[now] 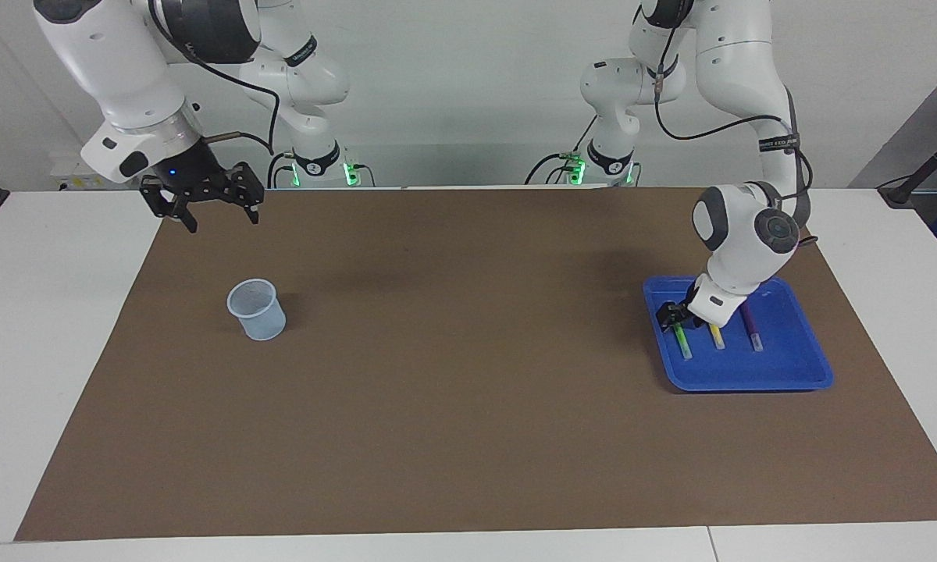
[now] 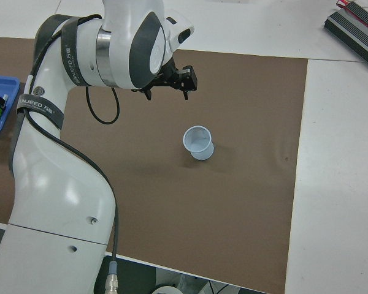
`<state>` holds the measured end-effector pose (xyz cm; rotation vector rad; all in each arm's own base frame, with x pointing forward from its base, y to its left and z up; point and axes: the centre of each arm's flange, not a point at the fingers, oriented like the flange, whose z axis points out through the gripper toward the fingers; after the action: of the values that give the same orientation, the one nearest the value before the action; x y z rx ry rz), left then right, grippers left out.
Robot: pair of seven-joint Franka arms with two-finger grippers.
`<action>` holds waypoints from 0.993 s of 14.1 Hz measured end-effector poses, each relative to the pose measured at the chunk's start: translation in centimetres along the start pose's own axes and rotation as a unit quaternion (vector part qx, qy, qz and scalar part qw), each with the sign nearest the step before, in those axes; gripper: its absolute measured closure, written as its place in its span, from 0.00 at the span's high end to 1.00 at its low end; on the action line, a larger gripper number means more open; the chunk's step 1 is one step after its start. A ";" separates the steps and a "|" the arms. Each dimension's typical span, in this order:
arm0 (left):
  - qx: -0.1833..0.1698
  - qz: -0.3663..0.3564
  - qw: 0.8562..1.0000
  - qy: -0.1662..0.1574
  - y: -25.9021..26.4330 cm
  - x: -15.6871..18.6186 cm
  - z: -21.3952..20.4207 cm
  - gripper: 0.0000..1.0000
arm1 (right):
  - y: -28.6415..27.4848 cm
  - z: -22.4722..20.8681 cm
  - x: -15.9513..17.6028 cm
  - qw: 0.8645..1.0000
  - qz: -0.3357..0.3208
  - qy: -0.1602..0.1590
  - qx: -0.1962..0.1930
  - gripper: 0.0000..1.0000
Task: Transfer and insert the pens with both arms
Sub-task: 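Lower the left gripper onto the green pen in the tray and grasp, then lift the green pen with the left gripper while the right gripper approaches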
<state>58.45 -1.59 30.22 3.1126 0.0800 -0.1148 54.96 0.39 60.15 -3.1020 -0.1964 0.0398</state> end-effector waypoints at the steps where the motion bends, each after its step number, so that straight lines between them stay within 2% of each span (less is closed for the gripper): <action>1: 0.000 -0.001 1.000 0.001 -0.1 0.0 0.0 0.90 | 0.0 0.2 -0.3 1.000 0.000 -0.012 0.002 1.00; 3: 0.000 -0.001 1.000 0.002 -0.1 0.1 0.1 0.90 | -0.1 0.1 -0.9 1.000 0.000 -0.028 0.003 1.00; 4: 0.000 0.000 1.000 0.004 -0.1 0.1 0.2 0.81 | -0.3 0.0 -1.1 1.000 -0.002 -0.030 0.003 1.00; 6: 0.000 0.000 1.000 0.008 0.0 0.1 0.8 0.80 | -1.2 -0.3 -1.2 1.000 -0.012 -0.027 0.003 1.00; 7: -0.001 0.000 1.000 0.010 0.1 0.1 0.6 0.71 | -2.1 -0.4 -1.1 0.999 -0.019 -0.026 0.006 1.00; 8: -0.001 0.000 1.000 0.011 0.0 0.1 0.6 0.71 | -3.4 -0.3 -1.0 0.999 -0.029 -0.022 0.018 1.00; 10: -0.001 -0.001 1.000 0.014 0.0 0.1 0.3 0.55 | -6.0 0.3 -0.5 0.998 -0.046 -0.006 0.044 1.00; 12: -0.003 0.000 1.000 0.016 0.2 0.1 0.0 0.26 | -7.9 2.0 -0.6 0.997 -0.055 0.005 0.061 1.00; 13: -0.003 0.001 1.000 0.017 0.3 0.1 0.0 0.17 | -9.1 3.1 -0.8 0.996 -0.063 0.008 0.065 1.00; 14: -0.004 0.001 1.000 0.017 0.3 0.1 0.0 0.17 | -10.4 4.2 -1.2 0.996 -0.068 0.009 0.065 1.00</action>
<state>58.59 -1.86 30.21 3.1079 0.0789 -0.0622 52.34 10.73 56.35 -2.9506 -0.3889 0.0195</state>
